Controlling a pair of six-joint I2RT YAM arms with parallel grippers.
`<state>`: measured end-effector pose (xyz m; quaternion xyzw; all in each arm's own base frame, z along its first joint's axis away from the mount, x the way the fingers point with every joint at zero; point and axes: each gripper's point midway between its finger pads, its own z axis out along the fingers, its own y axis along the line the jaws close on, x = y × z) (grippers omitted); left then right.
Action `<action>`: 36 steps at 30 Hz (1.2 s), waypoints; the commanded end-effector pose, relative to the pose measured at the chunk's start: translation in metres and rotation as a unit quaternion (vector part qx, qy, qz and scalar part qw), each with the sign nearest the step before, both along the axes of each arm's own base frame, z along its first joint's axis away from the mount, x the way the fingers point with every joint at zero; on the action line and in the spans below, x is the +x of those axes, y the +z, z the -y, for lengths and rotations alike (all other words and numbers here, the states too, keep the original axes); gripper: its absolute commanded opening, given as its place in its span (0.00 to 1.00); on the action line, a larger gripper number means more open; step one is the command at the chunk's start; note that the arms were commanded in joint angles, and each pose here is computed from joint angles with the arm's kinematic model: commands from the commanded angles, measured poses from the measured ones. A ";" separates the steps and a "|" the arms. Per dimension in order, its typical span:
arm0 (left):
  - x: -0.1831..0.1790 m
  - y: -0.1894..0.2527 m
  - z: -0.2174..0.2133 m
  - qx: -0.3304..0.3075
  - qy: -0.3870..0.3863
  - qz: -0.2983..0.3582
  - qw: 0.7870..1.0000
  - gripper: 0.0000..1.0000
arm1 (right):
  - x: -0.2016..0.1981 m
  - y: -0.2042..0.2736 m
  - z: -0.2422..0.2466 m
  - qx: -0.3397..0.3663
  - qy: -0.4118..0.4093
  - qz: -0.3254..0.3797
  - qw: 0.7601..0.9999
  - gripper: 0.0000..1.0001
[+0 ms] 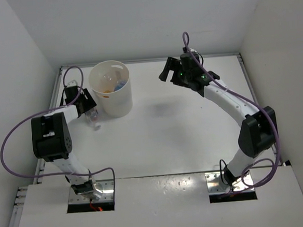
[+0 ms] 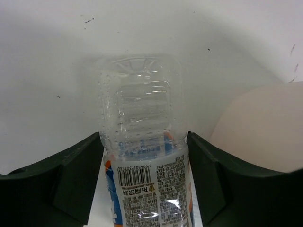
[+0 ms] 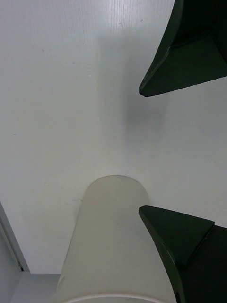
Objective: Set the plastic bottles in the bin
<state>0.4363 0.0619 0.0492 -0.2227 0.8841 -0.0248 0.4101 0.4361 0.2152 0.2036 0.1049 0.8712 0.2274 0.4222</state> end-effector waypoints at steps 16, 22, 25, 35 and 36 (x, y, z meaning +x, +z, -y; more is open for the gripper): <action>0.062 0.216 -0.105 0.097 0.179 0.213 0.956 0.56 | 0.021 0.011 -0.014 0.063 0.022 -0.009 0.998 1.00; 0.078 0.321 -0.073 0.059 0.117 0.349 0.928 0.49 | 0.012 0.004 -0.010 0.074 0.020 -0.015 0.997 1.00; 0.085 0.335 -0.032 0.043 0.072 0.370 0.925 0.49 | 0.009 0.006 -0.009 0.080 0.018 -0.012 0.997 1.00; 0.090 0.363 0.070 0.043 -0.035 0.403 0.914 0.51 | 0.000 0.008 0.003 0.082 0.013 -0.011 0.996 1.00; 0.087 0.372 0.075 0.041 -0.038 0.411 0.910 0.52 | -0.001 0.001 0.008 0.080 0.008 -0.018 0.997 1.00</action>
